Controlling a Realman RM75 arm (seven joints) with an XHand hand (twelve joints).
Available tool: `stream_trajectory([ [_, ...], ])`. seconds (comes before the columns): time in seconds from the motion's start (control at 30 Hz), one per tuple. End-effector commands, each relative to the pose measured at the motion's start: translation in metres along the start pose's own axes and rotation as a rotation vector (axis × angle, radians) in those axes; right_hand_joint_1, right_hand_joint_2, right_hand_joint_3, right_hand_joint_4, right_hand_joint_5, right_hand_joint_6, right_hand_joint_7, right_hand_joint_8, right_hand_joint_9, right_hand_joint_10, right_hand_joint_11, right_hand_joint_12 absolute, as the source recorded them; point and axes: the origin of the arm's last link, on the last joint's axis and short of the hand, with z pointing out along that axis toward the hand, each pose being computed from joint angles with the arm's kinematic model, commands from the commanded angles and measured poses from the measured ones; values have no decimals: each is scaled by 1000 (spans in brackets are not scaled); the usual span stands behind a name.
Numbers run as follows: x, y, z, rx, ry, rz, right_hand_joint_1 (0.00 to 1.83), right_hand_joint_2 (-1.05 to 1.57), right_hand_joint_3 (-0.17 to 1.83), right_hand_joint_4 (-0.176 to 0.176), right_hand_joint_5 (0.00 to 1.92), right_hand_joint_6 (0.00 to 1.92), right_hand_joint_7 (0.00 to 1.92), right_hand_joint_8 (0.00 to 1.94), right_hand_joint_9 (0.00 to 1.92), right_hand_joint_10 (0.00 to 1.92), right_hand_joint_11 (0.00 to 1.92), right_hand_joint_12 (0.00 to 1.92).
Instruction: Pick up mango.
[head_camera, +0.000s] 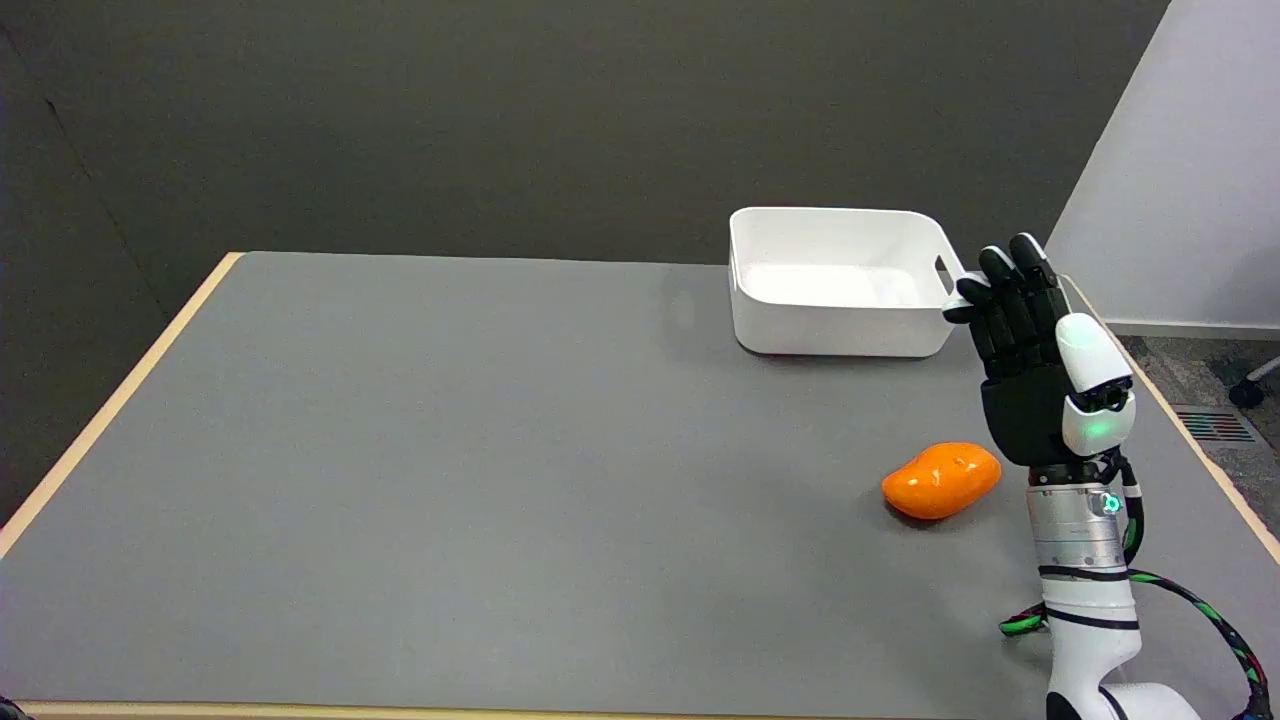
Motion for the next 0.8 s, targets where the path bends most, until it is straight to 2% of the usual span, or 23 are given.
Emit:
stream_trajectory([
  [0.03, 0, -11, 3, 38, -28, -103, 529, 704, 840, -46, 159, 359, 312, 455, 290, 985, 256, 1491],
  [0.13, 9, -27, 6, 60, 5, -293, 550, 701, 842, -49, 161, 362, 310, 462, 282, 982, 252, 1489],
  [0.27, 26, -54, 13, 62, 76, -663, 612, 685, 858, -61, 204, 408, 353, 512, 298, 1015, 255, 1496],
  [0.47, 42, -69, 36, 22, 51, -1107, 685, 667, 883, -45, 284, 521, 462, 605, 377, 1103, 325, 1587],
  [0.67, 63, -58, 54, -191, -26, -1323, 736, 649, 902, -32, 331, 607, 519, 670, 435, 1160, 391, 1661],
  [0.8, 65, -64, 56, -260, -101, -1387, 745, 636, 909, -28, 334, 613, 522, 675, 441, 1167, 407, 1678],
])
